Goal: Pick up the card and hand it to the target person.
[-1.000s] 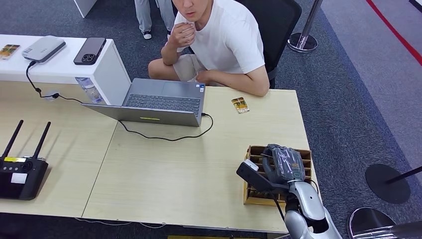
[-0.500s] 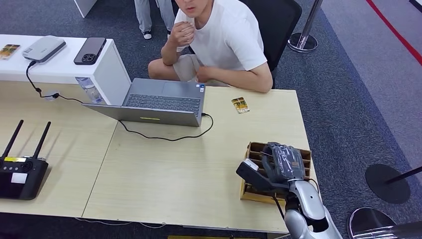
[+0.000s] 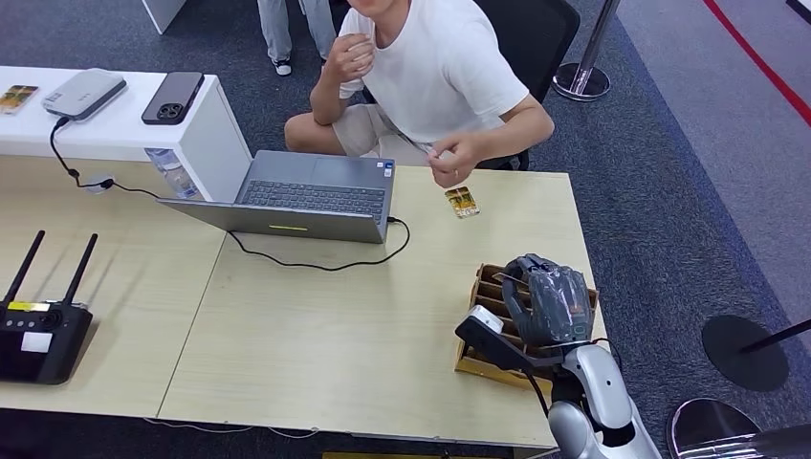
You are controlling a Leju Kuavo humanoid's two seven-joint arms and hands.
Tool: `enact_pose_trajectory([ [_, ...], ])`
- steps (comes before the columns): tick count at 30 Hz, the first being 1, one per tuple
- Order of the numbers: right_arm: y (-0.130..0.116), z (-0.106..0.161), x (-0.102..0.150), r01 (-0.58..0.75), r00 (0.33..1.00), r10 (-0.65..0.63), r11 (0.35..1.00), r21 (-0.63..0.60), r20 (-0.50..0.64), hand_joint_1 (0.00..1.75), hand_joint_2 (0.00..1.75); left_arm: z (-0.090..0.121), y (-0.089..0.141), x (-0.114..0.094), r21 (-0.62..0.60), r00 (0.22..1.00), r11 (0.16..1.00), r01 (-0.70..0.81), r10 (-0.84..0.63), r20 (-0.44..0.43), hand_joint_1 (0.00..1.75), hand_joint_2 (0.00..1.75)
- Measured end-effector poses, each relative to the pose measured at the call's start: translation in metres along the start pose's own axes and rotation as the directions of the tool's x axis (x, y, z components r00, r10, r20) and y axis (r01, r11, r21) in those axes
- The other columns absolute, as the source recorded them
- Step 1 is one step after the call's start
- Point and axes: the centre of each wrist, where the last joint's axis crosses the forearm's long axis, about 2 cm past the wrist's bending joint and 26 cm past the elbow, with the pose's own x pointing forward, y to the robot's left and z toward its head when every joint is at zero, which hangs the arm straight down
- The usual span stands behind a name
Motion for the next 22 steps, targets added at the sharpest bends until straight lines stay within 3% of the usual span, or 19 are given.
enact_pose_trajectory([
  [11,-0.01,-0.001,0.003,0.024,0.998,-0.018,0.994,-0.108,0.06,1.43,1.75,0.0,0.0,0.0,0.0,1.0,1.0,0.0,0.0,0.002,0.0,1.75],
  [22,-0.004,-0.014,0.01,-0.014,0.995,0.029,0.988,-0.156,0.097,1.43,1.75,0.0,-0.001,0.002,-0.002,1.0,1.0,0.006,-0.006,-0.001,0.0,1.75],
])
